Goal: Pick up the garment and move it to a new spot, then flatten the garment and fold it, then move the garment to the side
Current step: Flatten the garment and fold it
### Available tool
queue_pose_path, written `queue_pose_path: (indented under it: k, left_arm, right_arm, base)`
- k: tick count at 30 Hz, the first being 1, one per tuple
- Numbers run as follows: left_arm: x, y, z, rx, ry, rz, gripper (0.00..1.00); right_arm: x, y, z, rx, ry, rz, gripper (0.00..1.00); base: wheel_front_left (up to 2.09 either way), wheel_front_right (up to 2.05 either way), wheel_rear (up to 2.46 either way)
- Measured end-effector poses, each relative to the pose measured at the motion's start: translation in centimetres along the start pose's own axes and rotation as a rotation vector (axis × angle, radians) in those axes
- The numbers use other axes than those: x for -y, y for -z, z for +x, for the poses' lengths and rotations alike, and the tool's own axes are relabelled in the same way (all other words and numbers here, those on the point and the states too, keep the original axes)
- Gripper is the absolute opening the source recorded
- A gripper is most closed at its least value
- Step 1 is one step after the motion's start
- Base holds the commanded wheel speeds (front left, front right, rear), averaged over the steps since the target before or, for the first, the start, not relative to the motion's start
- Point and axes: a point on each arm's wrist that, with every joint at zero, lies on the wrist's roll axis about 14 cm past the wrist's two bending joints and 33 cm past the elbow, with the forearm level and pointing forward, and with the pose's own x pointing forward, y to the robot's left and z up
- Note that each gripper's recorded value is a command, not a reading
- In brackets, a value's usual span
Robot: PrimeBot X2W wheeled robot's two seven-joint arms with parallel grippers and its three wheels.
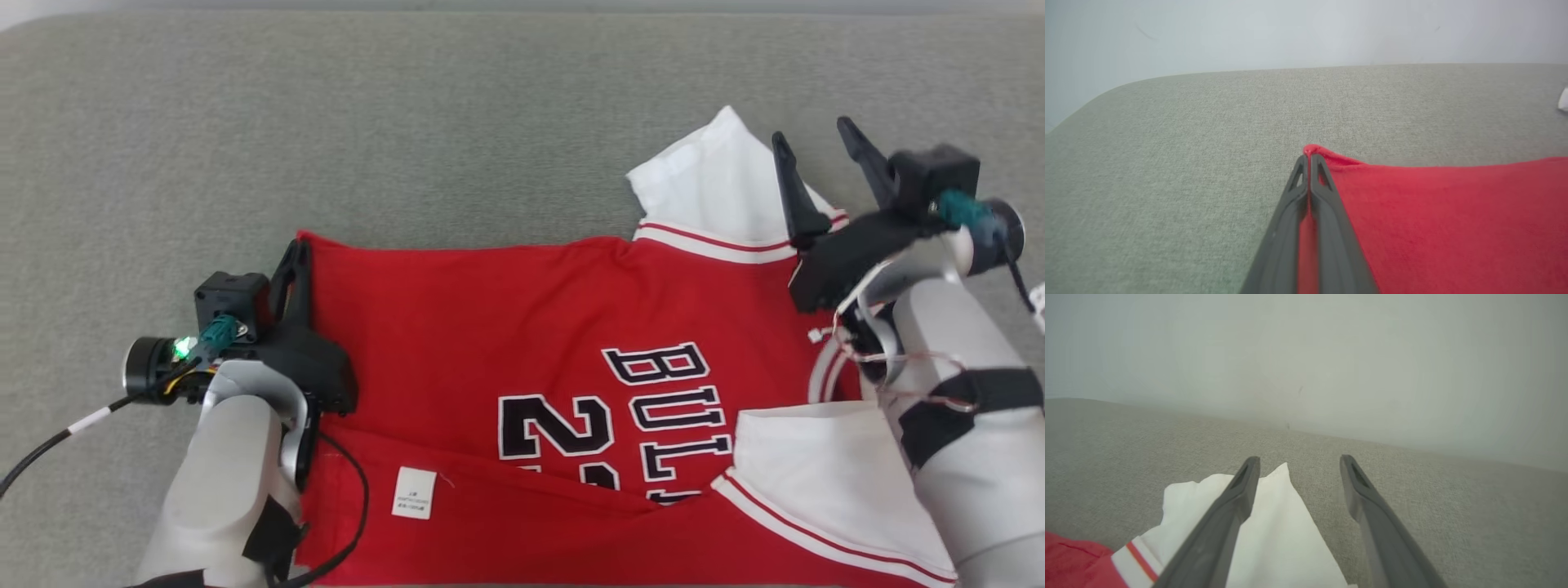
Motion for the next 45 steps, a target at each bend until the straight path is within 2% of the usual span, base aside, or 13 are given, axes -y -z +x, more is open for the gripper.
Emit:
queue_pose_path:
  k: [5,15,16,17,18,19,20,21,22,23,27,34,45]
  left_arm:
    - [-0.3,-0.3,-0.4,0.021,0.000,0.006,0.00]
    - [-0.8,0.9,-0.7,0.003,-0.003,-0.002,0.00]
    - [-0.8,1.0,-0.7,0.001,-0.005,-0.003,0.00]
    - [-0.8,1.1,-0.7,0.000,-0.004,-0.004,0.00]
    - [-0.8,1.2,-0.7,-0.001,-0.004,-0.009,0.00]
    - [-0.8,1.3,-0.7,-0.003,-0.007,-0.011,0.00]
    - [-0.8,1.4,-0.7,-0.004,-0.007,-0.012,0.00]
    - [-0.7,1.5,-0.7,-0.006,-0.007,-0.013,0.00]
    - [-0.8,1.6,-0.7,-0.007,-0.009,-0.012,0.00]
    - [-0.8,1.6,-0.6,-0.009,-0.011,-0.013,0.00]
    - [-0.8,1.3,-0.5,0.003,-0.018,-0.015,0.00]
    - [-1.0,-1.4,-0.4,0.081,-0.029,-0.015,0.00]
    - [-0.9,-2.9,-2.1,0.131,-0.035,-0.019,0.00]
  right_arm:
    - [-0.8,0.3,3.0,-0.083,-0.034,-0.020,1.00]
    - [-1.9,4.9,6.1,-0.289,-0.066,-0.046,1.00]
    - [-1.9,5.4,6.2,-0.302,-0.065,-0.052,0.96]
    - [-1.7,5.8,6.2,-0.315,-0.064,-0.065,0.88]
    - [-1.5,6.1,6.4,-0.322,-0.063,-0.076,0.65]
    - [-1.4,6.2,6.5,-0.323,-0.059,-0.073,0.49]
    - [-1.3,6.3,6.7,-0.325,-0.057,-0.070,0.45]
    - [-1.4,6.5,6.8,-0.326,-0.057,-0.069,0.36]
    - [-1.3,6.6,6.9,-0.327,-0.056,-0.068,0.10]
    - [-1.2,6.7,7.0,-0.324,-0.052,-0.065,0.00]
    - [-0.3,5.9,7.2,-0.270,-0.030,-0.062,0.00]
    - [2.1,1.7,7.1,-0.094,0.032,-0.069,0.00]
    - [3.3,-1.7,3.5,0.035,0.091,-0.020,0.00]
  base:
    - [0.00,0.00,0.00]
    - [0.00,0.00,0.00]
    - [0.00,0.00,0.00]
    - [0.00,0.00,0.00]
    - [0.00,0.00,0.00]
    - [0.00,0.00,0.00]
    - [0.00,0.00,0.00]
    - [0.00,0.00,0.00]
    - [0.00,0.00,0.00]
    - [0.00,0.00,0.00]
    - [0.00,0.00,0.00]
    - [0.00,0.00,0.00]
    - [0.00,0.00,0.00]
